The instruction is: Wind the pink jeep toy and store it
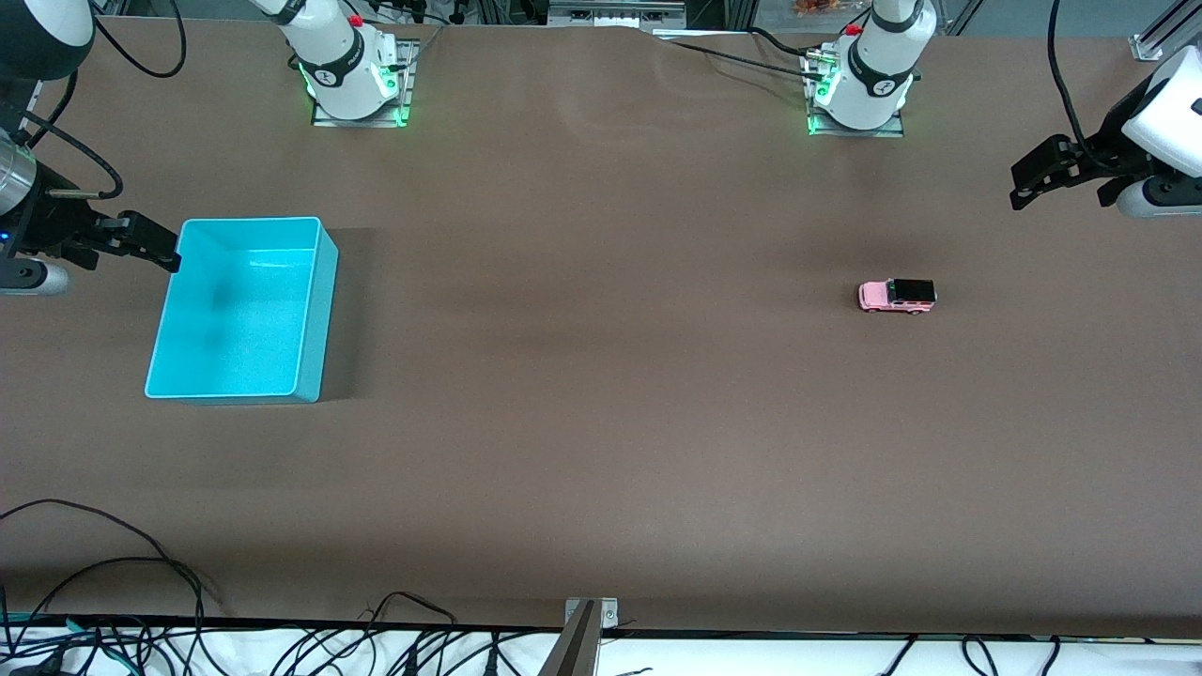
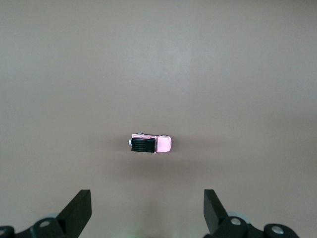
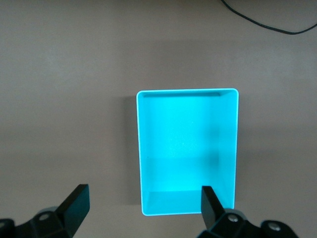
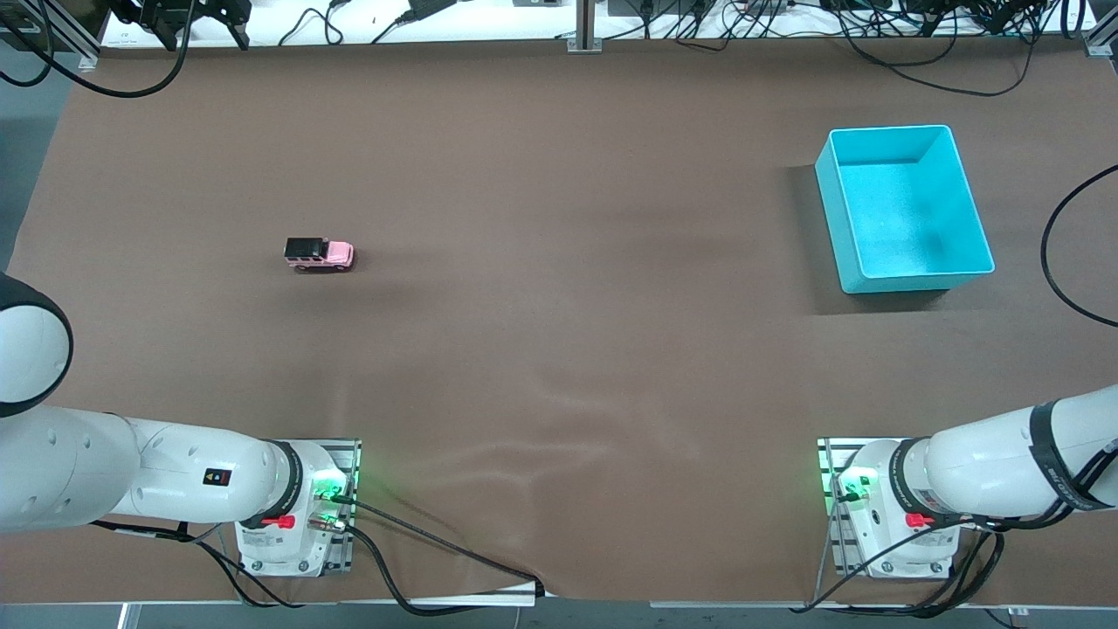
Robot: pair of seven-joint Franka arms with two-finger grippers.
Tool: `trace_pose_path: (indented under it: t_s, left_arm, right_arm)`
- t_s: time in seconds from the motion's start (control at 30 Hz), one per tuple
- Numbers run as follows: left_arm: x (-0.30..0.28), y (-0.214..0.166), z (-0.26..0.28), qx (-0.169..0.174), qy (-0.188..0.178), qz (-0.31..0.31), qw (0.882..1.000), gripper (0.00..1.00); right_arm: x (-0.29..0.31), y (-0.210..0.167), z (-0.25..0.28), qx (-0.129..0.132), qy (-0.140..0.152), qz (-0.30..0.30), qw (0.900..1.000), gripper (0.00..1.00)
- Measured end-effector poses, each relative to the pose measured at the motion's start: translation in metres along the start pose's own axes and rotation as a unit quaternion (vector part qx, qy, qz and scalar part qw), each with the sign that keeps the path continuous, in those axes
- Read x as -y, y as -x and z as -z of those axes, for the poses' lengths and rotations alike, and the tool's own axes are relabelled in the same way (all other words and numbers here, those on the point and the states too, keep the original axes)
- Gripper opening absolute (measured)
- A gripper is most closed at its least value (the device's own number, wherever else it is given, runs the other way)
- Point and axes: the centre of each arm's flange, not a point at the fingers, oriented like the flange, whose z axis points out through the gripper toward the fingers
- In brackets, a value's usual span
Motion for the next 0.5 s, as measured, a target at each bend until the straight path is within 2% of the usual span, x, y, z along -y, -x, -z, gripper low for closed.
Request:
trace_pose_path:
  t_s: [0.5]
  left_arm:
    - [0.0004,-0.0001,0.0,0.0,0.0,0.0,1.0,1.0]
  right_arm:
    - [0.0028,-0.0003,0.0029,-0.003,0.0,0.002,1.0,1.0]
